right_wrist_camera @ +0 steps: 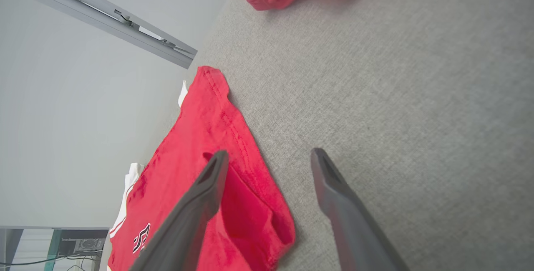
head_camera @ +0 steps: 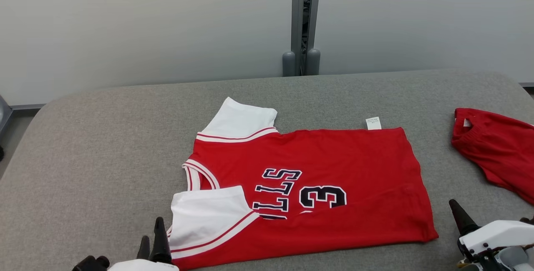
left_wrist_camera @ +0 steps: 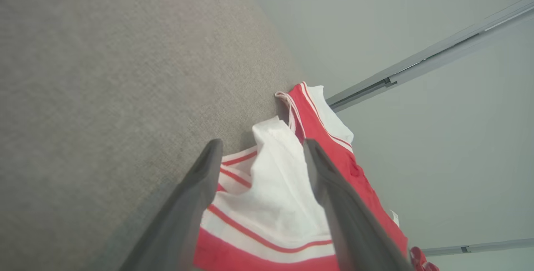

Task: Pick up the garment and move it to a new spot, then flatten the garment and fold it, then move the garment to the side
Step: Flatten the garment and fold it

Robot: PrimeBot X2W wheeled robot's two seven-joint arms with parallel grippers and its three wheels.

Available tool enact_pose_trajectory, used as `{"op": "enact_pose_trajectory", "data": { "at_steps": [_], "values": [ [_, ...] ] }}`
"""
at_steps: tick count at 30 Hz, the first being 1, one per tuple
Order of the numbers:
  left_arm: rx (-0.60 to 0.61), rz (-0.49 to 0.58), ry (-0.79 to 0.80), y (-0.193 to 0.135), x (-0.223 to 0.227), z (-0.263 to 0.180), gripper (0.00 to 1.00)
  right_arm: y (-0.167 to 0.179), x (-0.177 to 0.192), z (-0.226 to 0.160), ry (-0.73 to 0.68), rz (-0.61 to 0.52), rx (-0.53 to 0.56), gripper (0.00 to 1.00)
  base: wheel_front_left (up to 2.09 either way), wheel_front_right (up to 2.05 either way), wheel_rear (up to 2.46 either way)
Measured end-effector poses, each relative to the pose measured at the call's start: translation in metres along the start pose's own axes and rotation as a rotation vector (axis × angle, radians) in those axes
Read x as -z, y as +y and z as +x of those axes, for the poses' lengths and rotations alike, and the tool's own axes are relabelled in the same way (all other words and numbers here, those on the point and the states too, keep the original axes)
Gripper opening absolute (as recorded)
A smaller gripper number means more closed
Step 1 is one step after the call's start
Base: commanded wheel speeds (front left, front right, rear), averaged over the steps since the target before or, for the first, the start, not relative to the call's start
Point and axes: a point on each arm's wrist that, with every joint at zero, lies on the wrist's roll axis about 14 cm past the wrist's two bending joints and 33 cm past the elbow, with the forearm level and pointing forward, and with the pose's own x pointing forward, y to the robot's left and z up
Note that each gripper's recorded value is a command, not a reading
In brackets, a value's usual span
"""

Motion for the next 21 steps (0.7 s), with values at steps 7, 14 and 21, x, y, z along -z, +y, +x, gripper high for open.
{"op": "enact_pose_trajectory", "data": {
  "at_steps": [7,14,21],
  "values": [
    [0.083,0.087,-0.109,-0.024,-0.032,0.001,1.00,0.016,-0.020,0.002,-0.069,-0.068,-0.055,1.00,0.00,0.00,0.00],
    [0.177,0.261,-0.185,-0.051,-0.049,0.001,1.00,0.038,-0.034,0.003,-0.127,-0.213,-0.129,1.00,0.00,0.00,0.00],
    [0.243,0.399,-0.221,-0.069,-0.052,0.001,1.00,0.048,-0.042,0.005,-0.150,-0.394,-0.166,1.00,0.00,0.00,0.00]
  ]
}}
